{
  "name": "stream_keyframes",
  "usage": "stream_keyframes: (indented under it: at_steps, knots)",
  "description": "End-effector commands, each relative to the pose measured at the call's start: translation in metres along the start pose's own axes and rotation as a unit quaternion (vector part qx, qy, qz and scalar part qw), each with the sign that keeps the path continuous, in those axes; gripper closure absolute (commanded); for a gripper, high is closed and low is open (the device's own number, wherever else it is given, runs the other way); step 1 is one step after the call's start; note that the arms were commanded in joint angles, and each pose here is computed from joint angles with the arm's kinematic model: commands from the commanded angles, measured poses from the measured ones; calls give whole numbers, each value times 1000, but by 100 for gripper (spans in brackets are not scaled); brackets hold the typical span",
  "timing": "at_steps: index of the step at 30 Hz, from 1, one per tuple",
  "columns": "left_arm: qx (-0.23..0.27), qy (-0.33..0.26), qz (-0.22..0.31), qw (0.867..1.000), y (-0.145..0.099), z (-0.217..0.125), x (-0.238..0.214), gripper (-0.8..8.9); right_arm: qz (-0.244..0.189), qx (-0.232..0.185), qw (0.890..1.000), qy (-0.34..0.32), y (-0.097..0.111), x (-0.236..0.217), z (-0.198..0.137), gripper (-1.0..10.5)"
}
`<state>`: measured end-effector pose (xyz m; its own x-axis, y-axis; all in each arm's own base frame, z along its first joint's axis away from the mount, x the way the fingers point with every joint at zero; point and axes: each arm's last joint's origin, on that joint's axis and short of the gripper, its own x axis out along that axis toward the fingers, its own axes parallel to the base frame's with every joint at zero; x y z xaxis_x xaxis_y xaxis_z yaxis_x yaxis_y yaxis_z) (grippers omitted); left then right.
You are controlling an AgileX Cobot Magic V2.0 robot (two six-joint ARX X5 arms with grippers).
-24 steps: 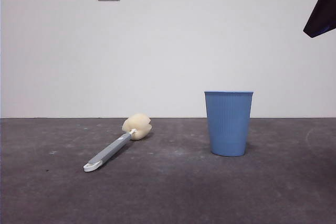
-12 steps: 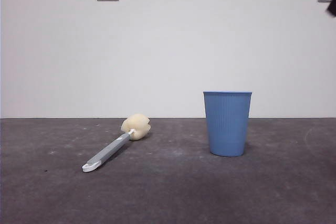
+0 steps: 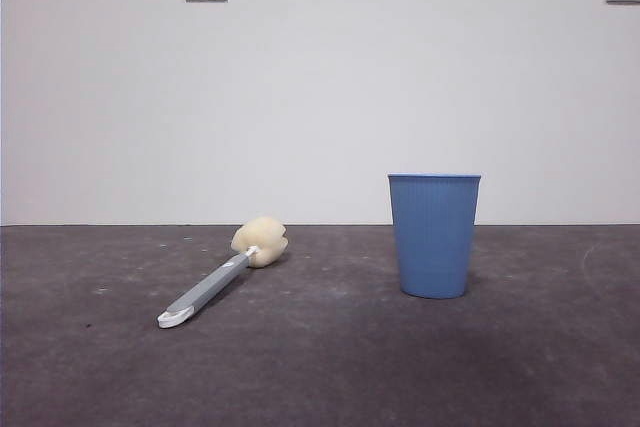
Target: Pick up the cup brush,pick up the cup,insert the brush into the cup,clean the cup,put the cup brush back,put the cup back to the fixed position on the table
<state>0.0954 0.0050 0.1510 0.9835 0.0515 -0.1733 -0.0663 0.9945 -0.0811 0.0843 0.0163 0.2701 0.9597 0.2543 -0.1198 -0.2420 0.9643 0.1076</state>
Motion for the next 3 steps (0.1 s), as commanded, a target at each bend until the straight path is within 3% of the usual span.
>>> stream_keyframes:
  at_steps: [1,3]
  knots:
    - [-2,5,0,1000,1,-4,1,817,-7,-6,1000,-20,-4,5,-21,945]
    - [-2,5,0,1000,1,-4,1,817,-9,-6,1000,-26,-6,8,-37,945]
